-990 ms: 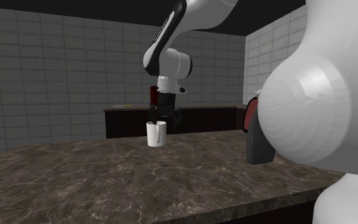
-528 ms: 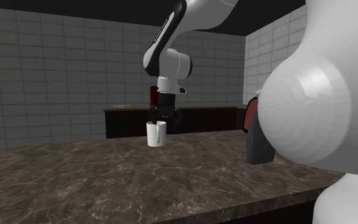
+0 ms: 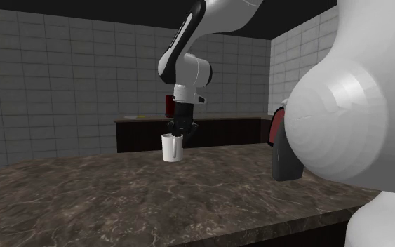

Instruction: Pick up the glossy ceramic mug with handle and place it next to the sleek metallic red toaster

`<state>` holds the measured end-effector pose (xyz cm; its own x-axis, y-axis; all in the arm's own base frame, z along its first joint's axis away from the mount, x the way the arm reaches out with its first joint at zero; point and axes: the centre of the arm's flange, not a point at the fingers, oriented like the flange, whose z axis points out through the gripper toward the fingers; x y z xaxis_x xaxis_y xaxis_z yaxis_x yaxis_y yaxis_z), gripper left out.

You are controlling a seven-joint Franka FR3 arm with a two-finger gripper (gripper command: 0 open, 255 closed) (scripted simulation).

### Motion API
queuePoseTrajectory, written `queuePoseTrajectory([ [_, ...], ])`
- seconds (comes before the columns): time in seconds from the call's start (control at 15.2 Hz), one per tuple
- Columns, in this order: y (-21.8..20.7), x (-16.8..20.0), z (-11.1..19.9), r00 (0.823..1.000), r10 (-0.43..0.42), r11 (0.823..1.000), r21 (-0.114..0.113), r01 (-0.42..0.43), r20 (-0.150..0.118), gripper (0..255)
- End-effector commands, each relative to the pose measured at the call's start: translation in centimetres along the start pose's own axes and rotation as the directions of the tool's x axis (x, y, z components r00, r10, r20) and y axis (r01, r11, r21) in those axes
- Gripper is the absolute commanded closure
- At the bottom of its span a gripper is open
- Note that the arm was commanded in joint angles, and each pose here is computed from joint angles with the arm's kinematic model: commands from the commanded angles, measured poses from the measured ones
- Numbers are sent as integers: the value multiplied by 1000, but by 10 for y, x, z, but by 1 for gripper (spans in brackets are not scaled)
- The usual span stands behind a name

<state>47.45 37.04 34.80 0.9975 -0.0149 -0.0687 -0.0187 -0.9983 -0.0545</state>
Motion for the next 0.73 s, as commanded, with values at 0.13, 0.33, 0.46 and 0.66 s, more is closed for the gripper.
queuePoseTrajectory([
  [0.13, 0, -1, -5, 1000, 0, 1000, 0, 0, 0, 255],
  [0.33, -1, -2, -21, 1000, 0, 1000, 0, 0, 0, 255],
  [0.46, -2, -2, -32, 1000, 0, 1000, 0, 0, 0, 255],
  [0.66, -3, -3, -47, 1000, 0, 1000, 0, 0, 0, 255],
])
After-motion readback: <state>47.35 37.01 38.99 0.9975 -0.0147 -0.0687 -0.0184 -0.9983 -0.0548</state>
